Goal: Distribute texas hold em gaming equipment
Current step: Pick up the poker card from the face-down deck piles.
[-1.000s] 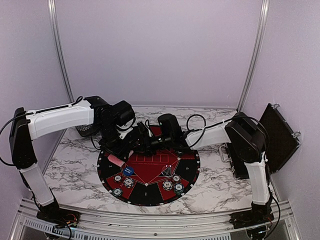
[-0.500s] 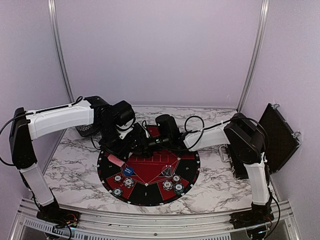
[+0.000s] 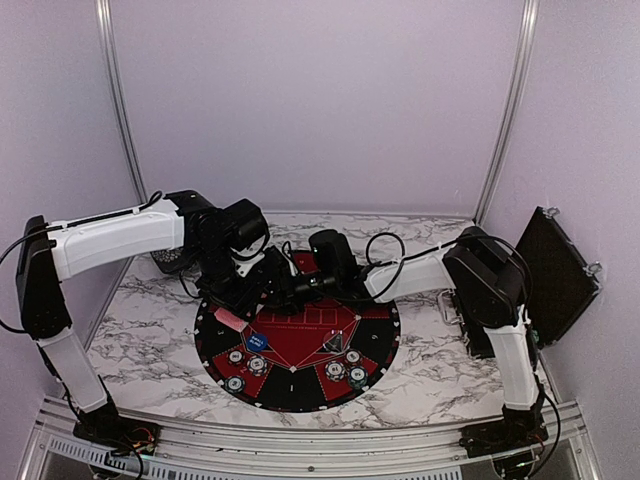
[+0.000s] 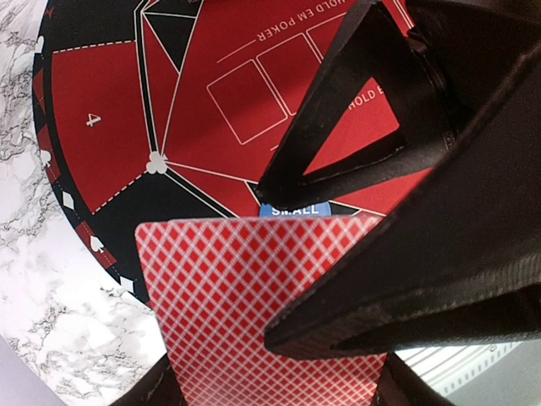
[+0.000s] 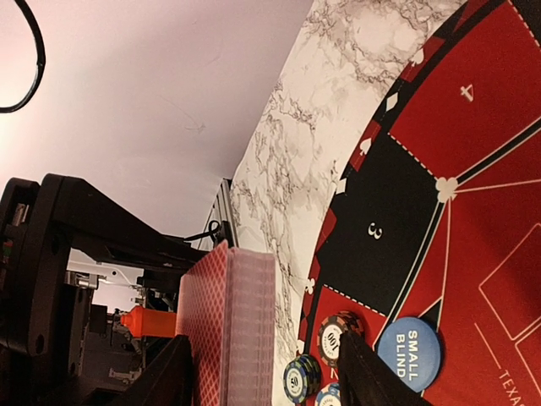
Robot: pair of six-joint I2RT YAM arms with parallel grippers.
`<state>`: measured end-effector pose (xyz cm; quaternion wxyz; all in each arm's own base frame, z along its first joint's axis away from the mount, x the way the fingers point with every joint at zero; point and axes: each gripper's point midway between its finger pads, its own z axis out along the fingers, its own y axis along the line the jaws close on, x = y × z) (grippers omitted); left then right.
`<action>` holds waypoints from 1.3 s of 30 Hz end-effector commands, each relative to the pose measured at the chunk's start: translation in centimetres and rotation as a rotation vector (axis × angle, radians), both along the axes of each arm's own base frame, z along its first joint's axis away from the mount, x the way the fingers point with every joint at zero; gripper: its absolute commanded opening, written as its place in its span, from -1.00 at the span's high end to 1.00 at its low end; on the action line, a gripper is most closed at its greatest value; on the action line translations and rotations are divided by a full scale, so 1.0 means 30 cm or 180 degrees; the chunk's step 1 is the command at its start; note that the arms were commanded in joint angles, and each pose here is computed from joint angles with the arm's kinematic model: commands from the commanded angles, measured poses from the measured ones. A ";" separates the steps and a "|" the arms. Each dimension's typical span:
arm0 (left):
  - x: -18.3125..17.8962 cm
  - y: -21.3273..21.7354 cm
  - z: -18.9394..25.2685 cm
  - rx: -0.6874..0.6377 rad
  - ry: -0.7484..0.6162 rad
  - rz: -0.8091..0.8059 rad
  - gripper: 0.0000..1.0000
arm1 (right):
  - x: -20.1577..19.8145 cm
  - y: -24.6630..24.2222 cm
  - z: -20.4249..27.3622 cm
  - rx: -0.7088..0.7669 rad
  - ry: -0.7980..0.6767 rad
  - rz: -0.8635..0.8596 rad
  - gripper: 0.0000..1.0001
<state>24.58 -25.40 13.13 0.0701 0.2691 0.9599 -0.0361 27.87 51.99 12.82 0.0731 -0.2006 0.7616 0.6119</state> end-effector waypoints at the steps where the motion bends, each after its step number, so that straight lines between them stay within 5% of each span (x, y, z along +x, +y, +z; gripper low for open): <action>1: -0.008 0.000 0.072 -0.0128 -0.0129 -0.0041 -0.06 | 0.031 -0.005 0.010 -0.0021 -0.0083 -0.0095 -0.11; 39: -0.014 0.002 0.045 -0.0081 -0.0063 -0.0040 -0.06 | 0.059 -0.082 0.177 0.0221 -0.0205 -0.0287 -0.12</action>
